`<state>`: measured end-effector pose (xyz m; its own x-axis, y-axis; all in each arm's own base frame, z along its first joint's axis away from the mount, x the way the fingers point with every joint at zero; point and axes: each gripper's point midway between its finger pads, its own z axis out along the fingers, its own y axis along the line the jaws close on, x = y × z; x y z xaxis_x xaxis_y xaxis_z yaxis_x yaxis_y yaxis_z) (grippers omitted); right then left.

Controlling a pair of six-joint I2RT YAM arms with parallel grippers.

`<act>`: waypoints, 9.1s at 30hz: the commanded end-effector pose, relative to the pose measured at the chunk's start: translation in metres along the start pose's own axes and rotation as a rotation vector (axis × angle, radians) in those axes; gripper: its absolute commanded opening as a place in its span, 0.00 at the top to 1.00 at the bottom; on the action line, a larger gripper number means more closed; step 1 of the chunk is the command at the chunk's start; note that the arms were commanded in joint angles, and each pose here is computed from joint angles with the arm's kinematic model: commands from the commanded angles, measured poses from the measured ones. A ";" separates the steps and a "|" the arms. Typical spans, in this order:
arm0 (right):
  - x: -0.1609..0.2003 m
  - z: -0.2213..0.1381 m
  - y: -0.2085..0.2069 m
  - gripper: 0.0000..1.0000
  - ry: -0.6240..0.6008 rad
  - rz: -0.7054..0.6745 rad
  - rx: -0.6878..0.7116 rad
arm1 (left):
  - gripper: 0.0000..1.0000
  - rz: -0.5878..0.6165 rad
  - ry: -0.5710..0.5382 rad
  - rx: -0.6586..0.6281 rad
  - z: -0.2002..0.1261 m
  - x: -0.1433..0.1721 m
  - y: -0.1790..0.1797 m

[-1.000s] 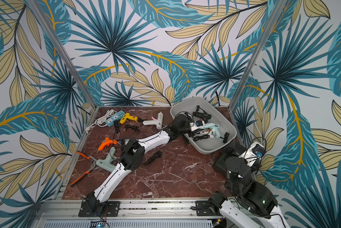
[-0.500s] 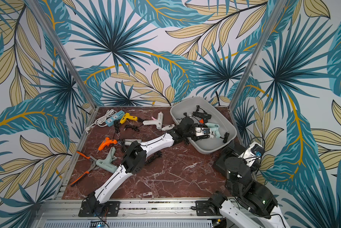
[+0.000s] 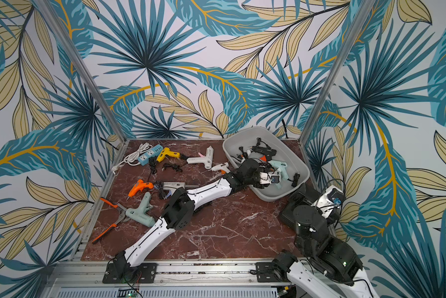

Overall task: Put the hot melt glue gun into the storage box
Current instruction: Place the hot melt adhesive gun in the storage box, then pick up the hot melt adhesive gun from the center of the board, then place the hot melt adhesive gun in the storage box, then pick up the hot melt adhesive gun from the center of the board.

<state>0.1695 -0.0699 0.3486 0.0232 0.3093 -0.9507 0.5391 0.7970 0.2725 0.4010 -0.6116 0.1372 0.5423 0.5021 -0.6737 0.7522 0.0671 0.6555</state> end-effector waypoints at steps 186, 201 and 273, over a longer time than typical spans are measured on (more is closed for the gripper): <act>0.262 0.321 0.244 1.00 0.891 -1.071 -0.664 | 0.00 -1.376 0.140 -1.677 -0.645 0.185 -0.053; 0.314 0.328 0.247 0.97 0.957 -1.076 -0.685 | 0.00 -1.380 0.142 -1.678 -0.643 0.188 -0.055; 0.381 0.219 0.450 0.24 0.769 -0.382 -0.452 | 0.00 -1.350 0.215 -1.269 -0.548 0.192 -0.031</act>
<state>0.5965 0.2936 0.0895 -0.7381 0.1108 -0.6655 0.0128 0.9885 0.1504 0.2738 -0.0432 0.1716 -0.2487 -0.3487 -0.9037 -0.1849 0.9329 -0.3091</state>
